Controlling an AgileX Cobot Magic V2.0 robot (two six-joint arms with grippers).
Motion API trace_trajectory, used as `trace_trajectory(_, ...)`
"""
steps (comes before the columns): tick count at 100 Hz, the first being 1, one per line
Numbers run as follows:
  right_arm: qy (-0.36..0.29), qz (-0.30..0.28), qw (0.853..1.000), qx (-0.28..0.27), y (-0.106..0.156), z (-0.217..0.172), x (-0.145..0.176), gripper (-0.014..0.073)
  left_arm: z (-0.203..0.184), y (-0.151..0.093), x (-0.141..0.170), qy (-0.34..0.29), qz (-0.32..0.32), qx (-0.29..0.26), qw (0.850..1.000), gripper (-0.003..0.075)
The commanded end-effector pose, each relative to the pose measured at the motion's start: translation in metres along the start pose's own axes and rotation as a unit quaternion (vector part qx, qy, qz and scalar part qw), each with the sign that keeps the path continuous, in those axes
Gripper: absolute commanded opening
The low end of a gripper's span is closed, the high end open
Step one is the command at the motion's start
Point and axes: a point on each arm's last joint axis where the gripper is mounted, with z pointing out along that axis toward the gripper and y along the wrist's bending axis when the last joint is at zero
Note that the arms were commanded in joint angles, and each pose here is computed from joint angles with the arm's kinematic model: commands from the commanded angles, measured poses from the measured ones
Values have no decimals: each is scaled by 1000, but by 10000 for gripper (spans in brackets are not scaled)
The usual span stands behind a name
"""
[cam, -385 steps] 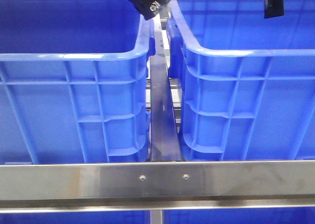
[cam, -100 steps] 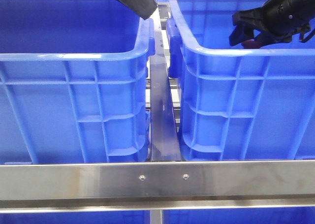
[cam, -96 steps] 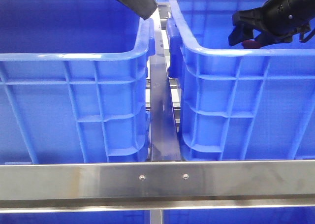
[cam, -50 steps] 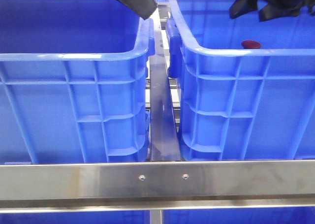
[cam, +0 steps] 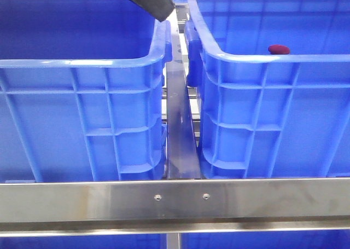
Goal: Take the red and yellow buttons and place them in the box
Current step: 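Raise the right gripper and move the left gripper back over the buttons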
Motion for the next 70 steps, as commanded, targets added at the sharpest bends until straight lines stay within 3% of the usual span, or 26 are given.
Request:
trace_trajectory(1, -39, -10, 999, -5, 10, -29, -10, -74, -17, -15, -15, -47, 13, 0, 999, 691)
trace_trajectory(36, -60, -20, 998, -24, 34, -90, 29, -69, -17, -15, -14, -46, 13, 1, 999, 691)
trace_trajectory(56, -86, -21, 996, 19, 35, -118, 59, -69, -17, -15, -14, -46, 13, 1, 999, 691)
trace_trajectory(70, -112, -29, 993, 20, 42, -137, 73, -69, -17, -15, -15, -46, 12, 2, 999, 691)
